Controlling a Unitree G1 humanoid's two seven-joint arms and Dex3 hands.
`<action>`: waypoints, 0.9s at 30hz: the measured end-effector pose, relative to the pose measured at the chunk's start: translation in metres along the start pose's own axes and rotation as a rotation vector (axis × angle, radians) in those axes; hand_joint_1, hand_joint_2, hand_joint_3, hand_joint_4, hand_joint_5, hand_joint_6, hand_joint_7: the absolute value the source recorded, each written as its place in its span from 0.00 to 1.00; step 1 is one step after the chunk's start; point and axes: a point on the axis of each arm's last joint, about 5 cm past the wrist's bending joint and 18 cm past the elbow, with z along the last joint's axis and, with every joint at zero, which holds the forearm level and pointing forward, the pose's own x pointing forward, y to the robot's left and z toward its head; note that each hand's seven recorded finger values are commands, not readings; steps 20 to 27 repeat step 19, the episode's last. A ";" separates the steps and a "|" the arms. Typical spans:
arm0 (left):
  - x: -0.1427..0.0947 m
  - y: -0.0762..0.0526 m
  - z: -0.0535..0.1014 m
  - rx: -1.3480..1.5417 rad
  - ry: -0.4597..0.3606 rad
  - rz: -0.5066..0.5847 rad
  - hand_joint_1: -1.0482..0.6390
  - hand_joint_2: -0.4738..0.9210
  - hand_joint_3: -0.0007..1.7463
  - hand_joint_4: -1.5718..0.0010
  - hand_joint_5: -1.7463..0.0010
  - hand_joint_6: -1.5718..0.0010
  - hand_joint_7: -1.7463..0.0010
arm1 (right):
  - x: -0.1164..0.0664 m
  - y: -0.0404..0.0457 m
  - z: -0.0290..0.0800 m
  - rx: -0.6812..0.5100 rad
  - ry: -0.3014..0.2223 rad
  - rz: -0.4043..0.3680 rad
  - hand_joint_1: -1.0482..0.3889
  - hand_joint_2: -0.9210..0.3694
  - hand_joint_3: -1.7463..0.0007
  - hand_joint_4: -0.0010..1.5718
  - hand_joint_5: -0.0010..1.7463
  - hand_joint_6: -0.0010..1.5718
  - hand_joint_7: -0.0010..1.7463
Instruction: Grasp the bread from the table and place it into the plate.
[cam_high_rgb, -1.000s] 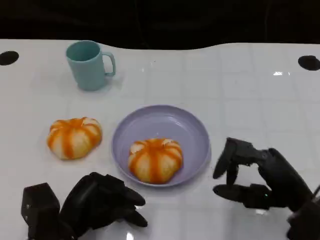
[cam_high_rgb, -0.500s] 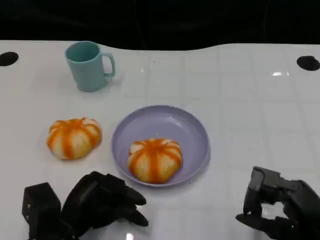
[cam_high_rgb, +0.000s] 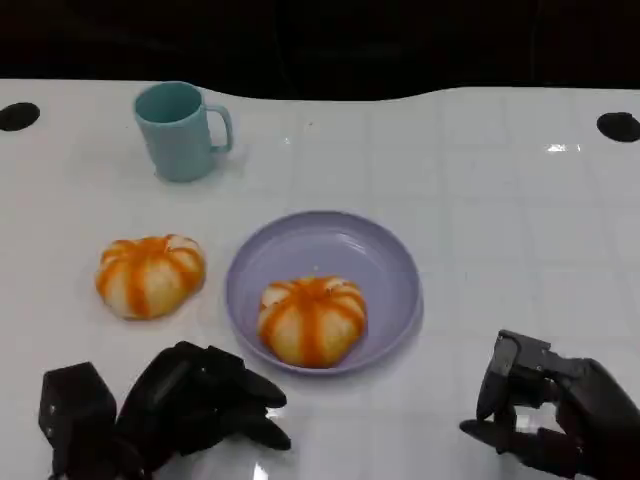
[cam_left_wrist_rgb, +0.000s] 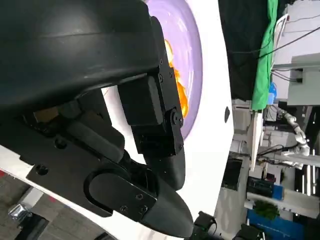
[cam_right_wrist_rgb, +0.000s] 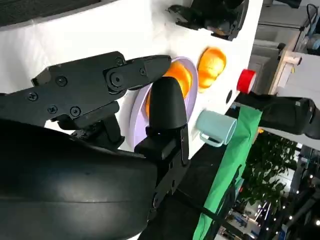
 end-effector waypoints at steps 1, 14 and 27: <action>0.000 0.000 0.000 0.000 0.001 -0.001 0.00 0.91 0.00 0.00 0.89 0.02 1.00 | 0.001 0.0001 0.000 0.000 -0.001 -0.001 0.52 0.00 0.95 0.53 1.00 0.39 1.00; 0.000 0.005 0.002 0.009 0.002 -0.005 0.00 0.91 0.00 0.00 0.89 0.02 1.00 | 0.006 0.0012 -0.004 -0.013 -0.028 -0.002 0.52 0.00 0.95 0.52 1.00 0.38 1.00; -0.001 0.006 0.002 0.006 0.001 -0.004 0.00 0.91 0.00 0.00 0.88 0.02 1.00 | 0.006 0.0027 -0.005 -0.011 -0.036 -0.003 0.52 0.00 0.96 0.52 1.00 0.38 1.00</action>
